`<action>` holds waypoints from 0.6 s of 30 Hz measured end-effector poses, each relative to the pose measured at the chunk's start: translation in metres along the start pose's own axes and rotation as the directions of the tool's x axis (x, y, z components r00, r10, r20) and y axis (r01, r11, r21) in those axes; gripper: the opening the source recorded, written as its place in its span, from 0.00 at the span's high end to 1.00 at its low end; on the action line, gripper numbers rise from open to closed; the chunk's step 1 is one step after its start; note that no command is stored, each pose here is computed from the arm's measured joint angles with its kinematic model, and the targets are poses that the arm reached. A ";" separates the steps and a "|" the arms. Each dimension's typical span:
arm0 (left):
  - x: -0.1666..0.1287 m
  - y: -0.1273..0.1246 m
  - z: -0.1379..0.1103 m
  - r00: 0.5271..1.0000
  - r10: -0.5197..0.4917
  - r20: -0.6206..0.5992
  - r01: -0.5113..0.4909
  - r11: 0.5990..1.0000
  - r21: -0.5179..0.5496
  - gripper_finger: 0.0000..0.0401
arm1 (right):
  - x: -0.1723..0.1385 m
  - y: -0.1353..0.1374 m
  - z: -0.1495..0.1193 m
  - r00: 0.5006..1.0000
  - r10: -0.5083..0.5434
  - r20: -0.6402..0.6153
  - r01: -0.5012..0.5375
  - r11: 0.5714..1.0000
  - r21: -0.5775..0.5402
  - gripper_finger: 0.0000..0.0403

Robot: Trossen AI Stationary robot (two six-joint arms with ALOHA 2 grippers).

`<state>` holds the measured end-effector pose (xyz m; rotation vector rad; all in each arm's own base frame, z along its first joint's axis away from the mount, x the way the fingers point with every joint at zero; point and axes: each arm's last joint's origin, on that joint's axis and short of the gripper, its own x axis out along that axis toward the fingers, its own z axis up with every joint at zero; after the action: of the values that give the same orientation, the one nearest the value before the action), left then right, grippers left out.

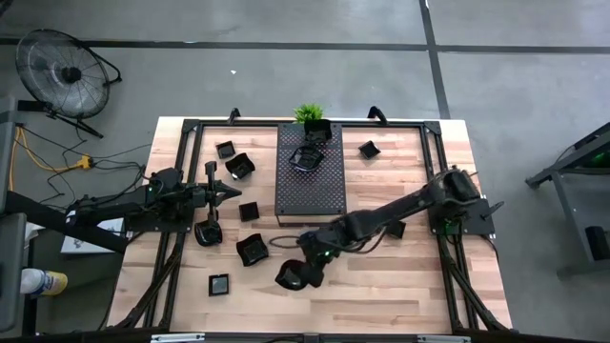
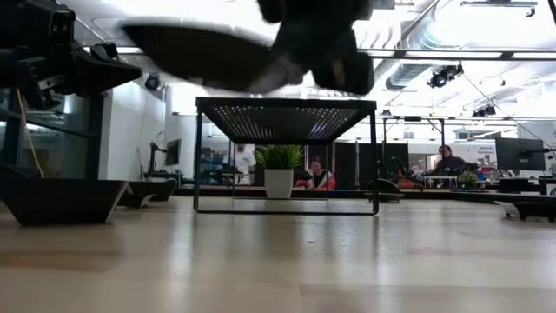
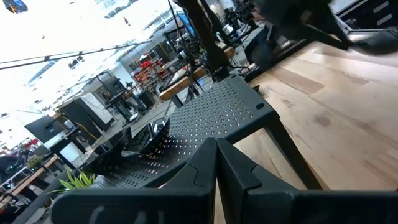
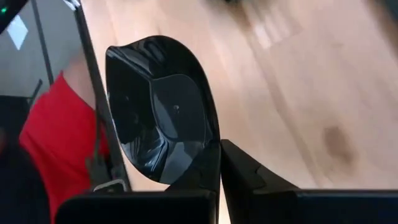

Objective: Pick & Place Mini shaped plates
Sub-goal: Stack the leaf shaped plate on top of the leaf shaped plate on the shelf

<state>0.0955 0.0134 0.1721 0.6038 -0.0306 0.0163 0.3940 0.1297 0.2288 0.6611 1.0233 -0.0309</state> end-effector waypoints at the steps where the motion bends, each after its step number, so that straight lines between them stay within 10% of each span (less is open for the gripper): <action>1: 0.000 0.000 0.000 1.000 0.000 0.000 0.000 1.000 0.000 1.00 | -0.009 -0.001 0.002 1.000 -0.003 0.004 0.003 1.000 0.000 1.00; 18: 0.000 0.000 0.000 1.000 0.000 0.000 0.000 1.000 0.000 1.00 | -0.170 -0.065 0.053 0.959 -0.081 0.271 0.088 0.996 -0.014 1.00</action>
<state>0.0954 0.0134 0.1722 0.6041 -0.0309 0.0163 0.3230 0.0032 0.3502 0.5714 0.7862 -0.1782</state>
